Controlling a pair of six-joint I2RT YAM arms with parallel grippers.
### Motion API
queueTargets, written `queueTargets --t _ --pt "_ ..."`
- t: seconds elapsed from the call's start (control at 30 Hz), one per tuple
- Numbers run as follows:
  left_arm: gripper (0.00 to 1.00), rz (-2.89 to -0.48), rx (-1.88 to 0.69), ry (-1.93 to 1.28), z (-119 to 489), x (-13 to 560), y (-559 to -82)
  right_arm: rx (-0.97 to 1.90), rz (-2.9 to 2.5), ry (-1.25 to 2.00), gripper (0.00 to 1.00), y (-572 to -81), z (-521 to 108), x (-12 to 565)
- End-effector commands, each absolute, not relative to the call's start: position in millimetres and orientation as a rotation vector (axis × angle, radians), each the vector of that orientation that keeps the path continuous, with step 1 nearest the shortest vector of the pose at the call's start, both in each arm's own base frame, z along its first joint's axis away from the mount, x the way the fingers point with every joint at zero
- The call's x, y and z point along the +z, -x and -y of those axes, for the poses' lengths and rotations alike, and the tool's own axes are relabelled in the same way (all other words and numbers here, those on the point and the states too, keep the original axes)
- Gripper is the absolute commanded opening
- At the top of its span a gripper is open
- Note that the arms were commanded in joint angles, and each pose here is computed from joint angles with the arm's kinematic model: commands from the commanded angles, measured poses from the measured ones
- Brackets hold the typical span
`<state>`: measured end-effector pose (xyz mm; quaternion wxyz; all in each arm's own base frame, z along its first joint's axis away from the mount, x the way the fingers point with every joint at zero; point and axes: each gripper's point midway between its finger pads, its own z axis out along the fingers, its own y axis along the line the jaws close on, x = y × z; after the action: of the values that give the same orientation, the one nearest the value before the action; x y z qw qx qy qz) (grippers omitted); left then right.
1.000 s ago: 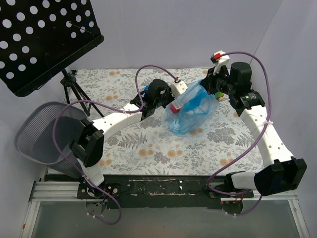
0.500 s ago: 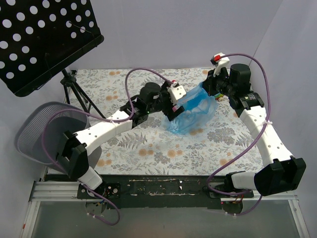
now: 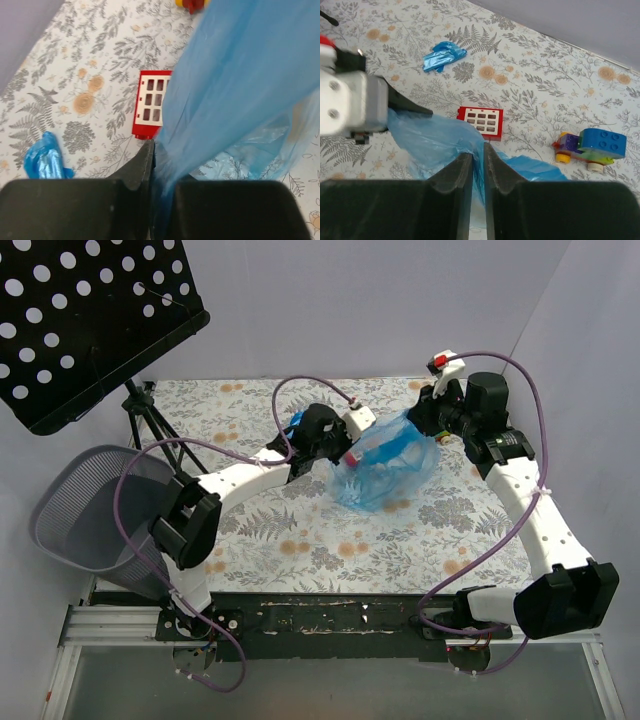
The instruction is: Put the trash bags into the trash bin
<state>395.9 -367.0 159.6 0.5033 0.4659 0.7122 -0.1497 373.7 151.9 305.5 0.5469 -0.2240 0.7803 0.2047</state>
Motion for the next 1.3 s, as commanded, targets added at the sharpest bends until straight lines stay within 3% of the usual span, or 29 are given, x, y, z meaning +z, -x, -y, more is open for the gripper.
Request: queueTargets --t 0.0,0.07,0.13,0.3,0.47,0.63,0.87,1.27 --pt "0.00 -1.609 -0.453 -1.006 359.3 251.8 -388.0 0.500 -1.812 0.537 0.34 -367.9 -147.6 305.2" --pt "0.00 -1.643 -0.483 -0.959 351.6 259.6 -383.6 0.547 -1.810 0.535 0.55 -366.1 -149.8 299.5" --pt "0.00 -1.688 -0.529 -0.892 343.1 267.5 -382.9 0.592 -1.772 0.585 0.68 -359.7 -156.1 303.9" --pt "0.00 -1.813 -0.660 -0.722 332.7 267.1 -375.9 0.600 -1.683 0.677 0.80 -339.7 -157.8 333.5" --pt "0.00 -1.862 -0.733 -0.629 332.1 272.9 -377.8 0.541 -1.708 0.629 0.81 -321.3 -141.5 329.7" --pt "0.00 -1.858 -0.793 -0.532 334.0 306.7 -395.4 0.506 -1.878 0.498 0.81 -308.3 -118.7 285.4" --pt "0.00 -1.755 -0.893 -0.320 324.7 383.0 -435.8 1.028 -1.940 0.657 0.73 -252.7 -169.5 224.4" --pt "0.00 -1.564 -0.852 -0.015 294.4 475.4 -479.3 1.290 -1.632 0.754 0.75 -300.4 -228.3 303.8"
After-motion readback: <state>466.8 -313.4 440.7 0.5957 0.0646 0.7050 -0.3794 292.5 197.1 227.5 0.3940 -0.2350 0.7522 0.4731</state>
